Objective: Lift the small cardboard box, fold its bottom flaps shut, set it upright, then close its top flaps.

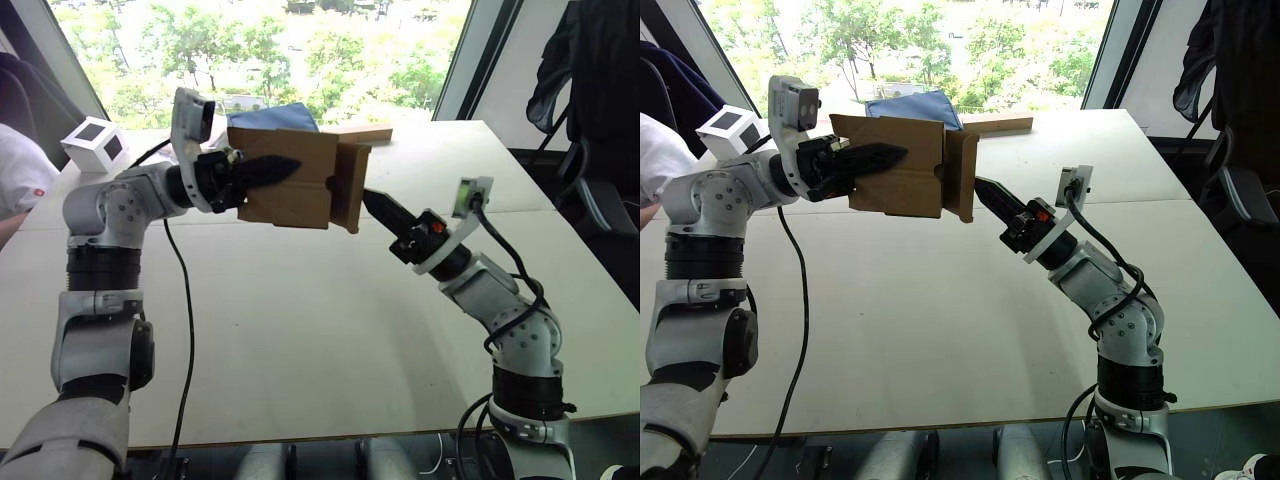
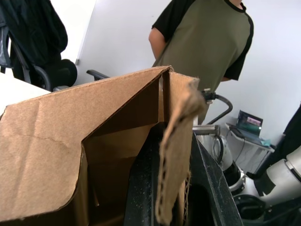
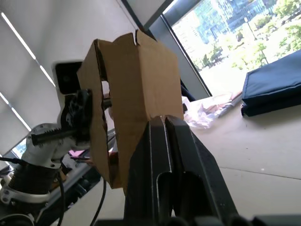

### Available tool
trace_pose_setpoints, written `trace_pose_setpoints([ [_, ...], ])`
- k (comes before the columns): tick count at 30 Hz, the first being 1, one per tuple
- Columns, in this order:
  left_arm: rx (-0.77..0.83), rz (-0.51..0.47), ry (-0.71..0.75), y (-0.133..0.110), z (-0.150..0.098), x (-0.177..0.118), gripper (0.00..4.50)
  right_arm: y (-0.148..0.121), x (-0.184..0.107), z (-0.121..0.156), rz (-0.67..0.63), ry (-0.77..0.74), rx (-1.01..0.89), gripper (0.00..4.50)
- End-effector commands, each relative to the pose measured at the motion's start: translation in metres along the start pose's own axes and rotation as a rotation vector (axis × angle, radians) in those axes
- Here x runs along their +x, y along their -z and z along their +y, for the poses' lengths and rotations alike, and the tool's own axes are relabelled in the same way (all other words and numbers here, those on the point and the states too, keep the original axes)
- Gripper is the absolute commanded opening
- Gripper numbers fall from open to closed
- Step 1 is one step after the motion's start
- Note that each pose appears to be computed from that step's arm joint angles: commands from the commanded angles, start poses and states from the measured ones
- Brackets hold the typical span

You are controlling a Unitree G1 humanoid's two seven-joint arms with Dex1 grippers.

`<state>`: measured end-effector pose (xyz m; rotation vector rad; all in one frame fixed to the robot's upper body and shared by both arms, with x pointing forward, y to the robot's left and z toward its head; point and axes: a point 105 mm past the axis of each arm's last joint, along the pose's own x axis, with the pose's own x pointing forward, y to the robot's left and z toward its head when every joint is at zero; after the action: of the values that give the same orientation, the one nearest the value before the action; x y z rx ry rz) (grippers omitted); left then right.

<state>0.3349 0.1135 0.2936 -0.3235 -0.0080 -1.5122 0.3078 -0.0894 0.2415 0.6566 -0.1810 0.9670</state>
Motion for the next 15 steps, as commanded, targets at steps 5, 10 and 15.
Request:
trace_pose_setpoints([
  [5, 0.047, -0.028, 0.017, -0.012, -0.003, 0.002, 0.00, 0.001, 0.003, 0.012, -0.126, -0.057, 0.152, 1.59],
  [10, 0.047, -0.034, 0.015, -0.013, -0.003, 0.002, 0.00, 0.010, 0.008, 0.012, -0.168, -0.074, 0.245, 3.16],
  [15, 0.046, -0.038, 0.007, -0.013, -0.002, 0.001, 0.00, 0.010, 0.008, 0.010, -0.230, -0.080, 0.324, 3.16],
])
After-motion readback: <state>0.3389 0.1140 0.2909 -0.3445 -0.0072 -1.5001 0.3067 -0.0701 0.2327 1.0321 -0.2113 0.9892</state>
